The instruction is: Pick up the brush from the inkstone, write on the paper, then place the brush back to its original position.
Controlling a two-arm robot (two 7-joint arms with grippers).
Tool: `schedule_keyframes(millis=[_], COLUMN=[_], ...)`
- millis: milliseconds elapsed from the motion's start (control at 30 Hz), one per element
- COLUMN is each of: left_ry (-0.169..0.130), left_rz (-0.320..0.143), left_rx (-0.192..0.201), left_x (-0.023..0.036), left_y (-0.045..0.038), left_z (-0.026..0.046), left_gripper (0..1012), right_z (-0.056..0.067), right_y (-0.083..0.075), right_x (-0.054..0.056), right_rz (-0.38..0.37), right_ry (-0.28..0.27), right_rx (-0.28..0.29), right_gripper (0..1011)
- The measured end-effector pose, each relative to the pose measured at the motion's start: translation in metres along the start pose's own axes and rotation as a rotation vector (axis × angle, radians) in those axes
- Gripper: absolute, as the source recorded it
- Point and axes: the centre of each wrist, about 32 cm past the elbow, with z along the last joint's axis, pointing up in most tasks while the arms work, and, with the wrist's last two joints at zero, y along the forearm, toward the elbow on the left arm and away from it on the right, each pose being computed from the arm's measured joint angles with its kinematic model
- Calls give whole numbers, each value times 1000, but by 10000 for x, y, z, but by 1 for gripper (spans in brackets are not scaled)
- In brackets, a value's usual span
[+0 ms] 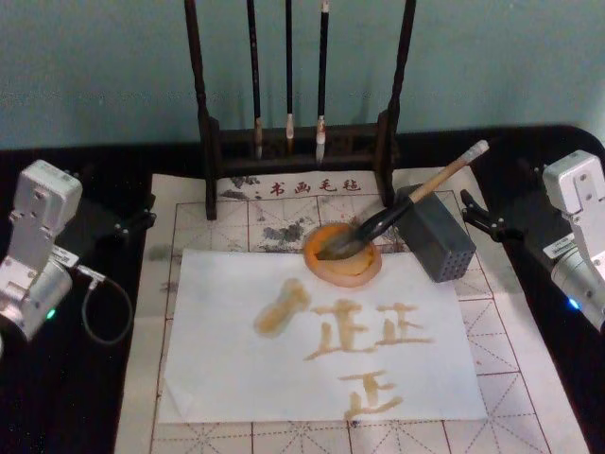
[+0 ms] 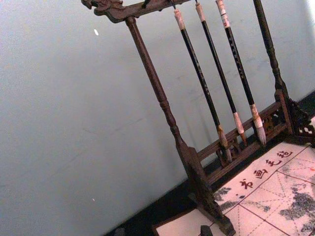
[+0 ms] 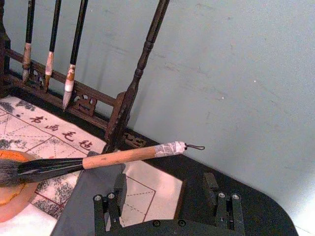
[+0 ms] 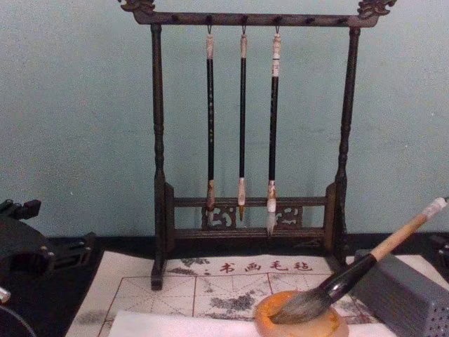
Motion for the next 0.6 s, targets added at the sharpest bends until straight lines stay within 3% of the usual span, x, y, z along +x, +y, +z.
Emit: schedule_keyframes(millis=[600], left_ry=[0], left_rz=[0], left_rx=[0], left_x=[0], left_y=[0], left_z=[0], left_gripper=[1001], right_z=[0], right_y=[0], right_x=[0], right_rz=[0], right_ry=[0], right_rx=[0], right_gripper=[1002])
